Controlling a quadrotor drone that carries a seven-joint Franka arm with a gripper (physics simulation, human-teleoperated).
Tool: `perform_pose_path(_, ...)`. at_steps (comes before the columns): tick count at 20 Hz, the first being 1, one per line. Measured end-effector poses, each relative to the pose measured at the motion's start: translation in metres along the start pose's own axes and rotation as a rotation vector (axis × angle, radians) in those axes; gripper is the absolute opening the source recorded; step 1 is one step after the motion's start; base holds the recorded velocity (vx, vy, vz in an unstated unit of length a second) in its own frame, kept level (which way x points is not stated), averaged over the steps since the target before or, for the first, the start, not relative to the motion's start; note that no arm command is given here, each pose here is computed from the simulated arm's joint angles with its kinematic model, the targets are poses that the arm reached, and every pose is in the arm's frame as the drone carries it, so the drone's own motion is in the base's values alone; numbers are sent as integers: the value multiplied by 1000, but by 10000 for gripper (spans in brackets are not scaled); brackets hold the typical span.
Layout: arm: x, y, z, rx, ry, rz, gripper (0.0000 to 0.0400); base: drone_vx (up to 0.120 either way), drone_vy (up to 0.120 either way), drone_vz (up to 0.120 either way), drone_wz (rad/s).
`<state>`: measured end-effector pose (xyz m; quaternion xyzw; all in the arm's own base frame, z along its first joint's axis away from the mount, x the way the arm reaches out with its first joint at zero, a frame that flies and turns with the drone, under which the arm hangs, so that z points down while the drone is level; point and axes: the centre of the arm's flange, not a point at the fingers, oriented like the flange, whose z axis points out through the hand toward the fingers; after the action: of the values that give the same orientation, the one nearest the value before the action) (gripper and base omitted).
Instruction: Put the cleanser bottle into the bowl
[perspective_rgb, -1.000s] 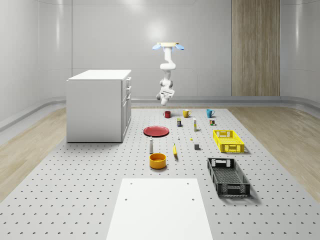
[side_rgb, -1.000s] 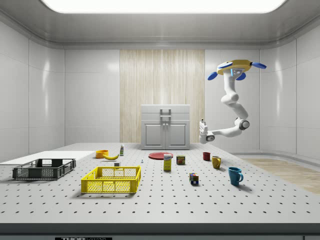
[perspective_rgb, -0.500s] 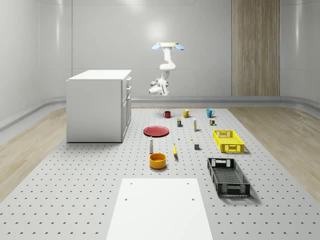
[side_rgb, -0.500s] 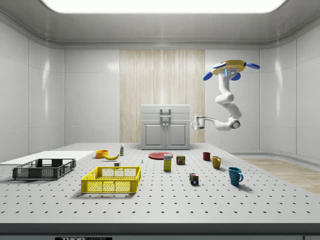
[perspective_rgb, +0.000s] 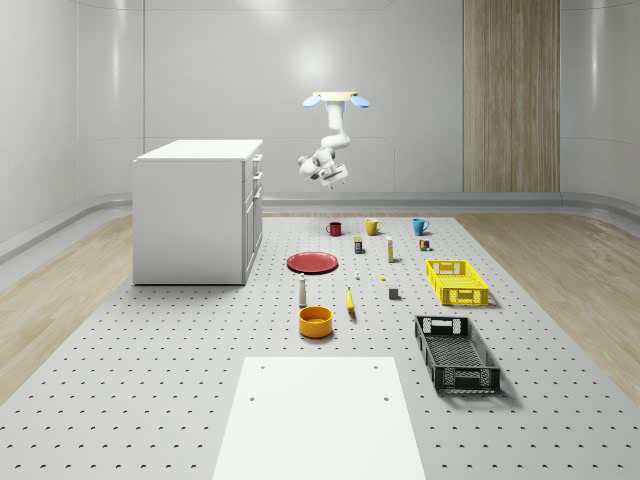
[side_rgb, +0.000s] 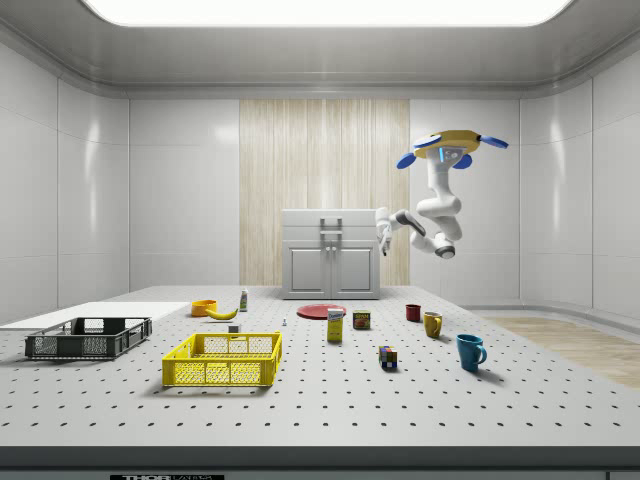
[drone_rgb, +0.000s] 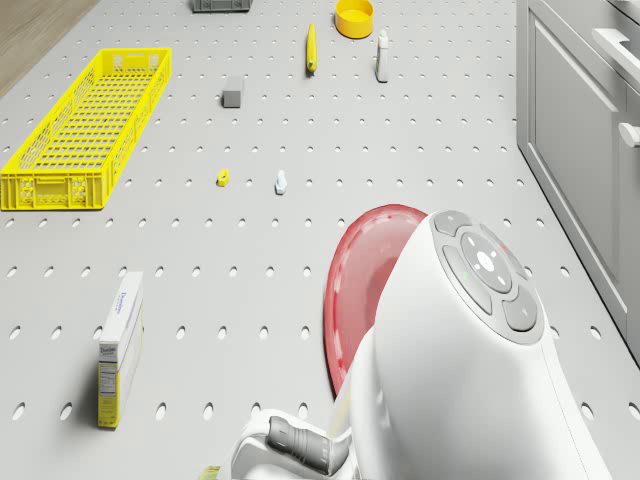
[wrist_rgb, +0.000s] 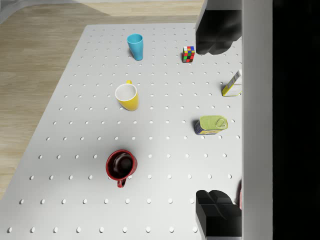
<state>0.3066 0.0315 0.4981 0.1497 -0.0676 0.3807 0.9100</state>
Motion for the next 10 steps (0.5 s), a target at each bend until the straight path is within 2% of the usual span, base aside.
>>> perform_pose_path(5,-14,-13,1,-135,140,-5,400,120,-8,-120,0)
perform_pose_path(10,-19,-19,3,-189,199,-7,400,120,-120,-120,0)
